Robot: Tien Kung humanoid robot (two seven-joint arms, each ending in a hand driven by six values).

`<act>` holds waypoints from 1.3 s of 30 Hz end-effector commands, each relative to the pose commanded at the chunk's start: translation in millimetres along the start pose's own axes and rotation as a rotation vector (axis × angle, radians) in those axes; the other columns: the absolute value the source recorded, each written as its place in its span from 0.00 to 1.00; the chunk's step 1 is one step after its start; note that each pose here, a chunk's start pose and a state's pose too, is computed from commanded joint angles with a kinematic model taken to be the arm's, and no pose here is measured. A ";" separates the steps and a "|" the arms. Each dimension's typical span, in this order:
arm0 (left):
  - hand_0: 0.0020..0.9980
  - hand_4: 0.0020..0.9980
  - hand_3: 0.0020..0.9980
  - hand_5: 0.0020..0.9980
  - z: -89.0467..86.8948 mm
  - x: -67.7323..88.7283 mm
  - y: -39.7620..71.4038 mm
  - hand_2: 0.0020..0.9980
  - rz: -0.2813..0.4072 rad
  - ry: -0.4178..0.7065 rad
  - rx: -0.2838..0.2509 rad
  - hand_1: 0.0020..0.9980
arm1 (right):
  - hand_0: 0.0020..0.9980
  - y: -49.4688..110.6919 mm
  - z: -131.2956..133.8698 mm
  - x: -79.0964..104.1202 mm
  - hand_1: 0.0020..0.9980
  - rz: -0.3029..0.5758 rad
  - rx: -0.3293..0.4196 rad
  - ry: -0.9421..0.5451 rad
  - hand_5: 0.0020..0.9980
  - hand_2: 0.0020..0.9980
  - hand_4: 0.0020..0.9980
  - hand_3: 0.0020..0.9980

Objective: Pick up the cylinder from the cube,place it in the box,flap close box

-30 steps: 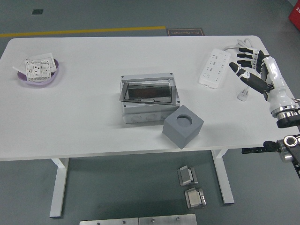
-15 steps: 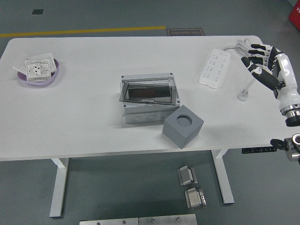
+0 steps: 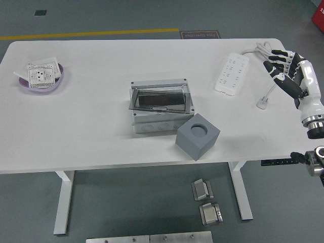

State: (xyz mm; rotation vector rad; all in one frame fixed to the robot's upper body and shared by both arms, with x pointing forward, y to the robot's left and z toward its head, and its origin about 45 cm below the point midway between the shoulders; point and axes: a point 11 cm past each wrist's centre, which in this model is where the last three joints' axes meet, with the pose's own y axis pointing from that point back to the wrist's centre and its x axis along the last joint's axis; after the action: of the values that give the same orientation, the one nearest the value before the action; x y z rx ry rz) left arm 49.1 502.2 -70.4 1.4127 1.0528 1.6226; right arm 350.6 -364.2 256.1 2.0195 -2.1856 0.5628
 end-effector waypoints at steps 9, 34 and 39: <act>0.72 0.77 0.77 0.33 1.7 -3.1 0.0 0.56 -0.011 0.005 -0.004 0.69 | 0.64 -1.2 3.7 -8.2 0.60 -0.007 -0.012 -0.040 0.50 0.66 0.92 0.68; 0.72 0.77 0.77 0.33 -0.7 -9.5 -0.8 0.57 -0.038 0.018 -0.011 0.69 | 0.59 -2.7 8.1 -7.8 0.58 0.023 -0.017 -0.184 0.54 0.64 0.90 0.66; 0.72 0.77 0.77 0.33 0.2 -10.4 -0.7 0.57 -0.041 0.018 -0.013 0.69 | 0.59 -2.7 7.7 -7.5 0.58 0.025 -0.015 -0.183 0.54 0.64 0.89 0.66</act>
State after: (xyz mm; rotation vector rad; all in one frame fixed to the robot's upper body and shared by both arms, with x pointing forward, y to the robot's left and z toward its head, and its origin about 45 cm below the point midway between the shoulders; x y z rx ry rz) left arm 50.7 493.0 -75.1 1.3618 1.0722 1.6125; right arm 355.3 -360.0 247.0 2.1154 -2.3100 0.3761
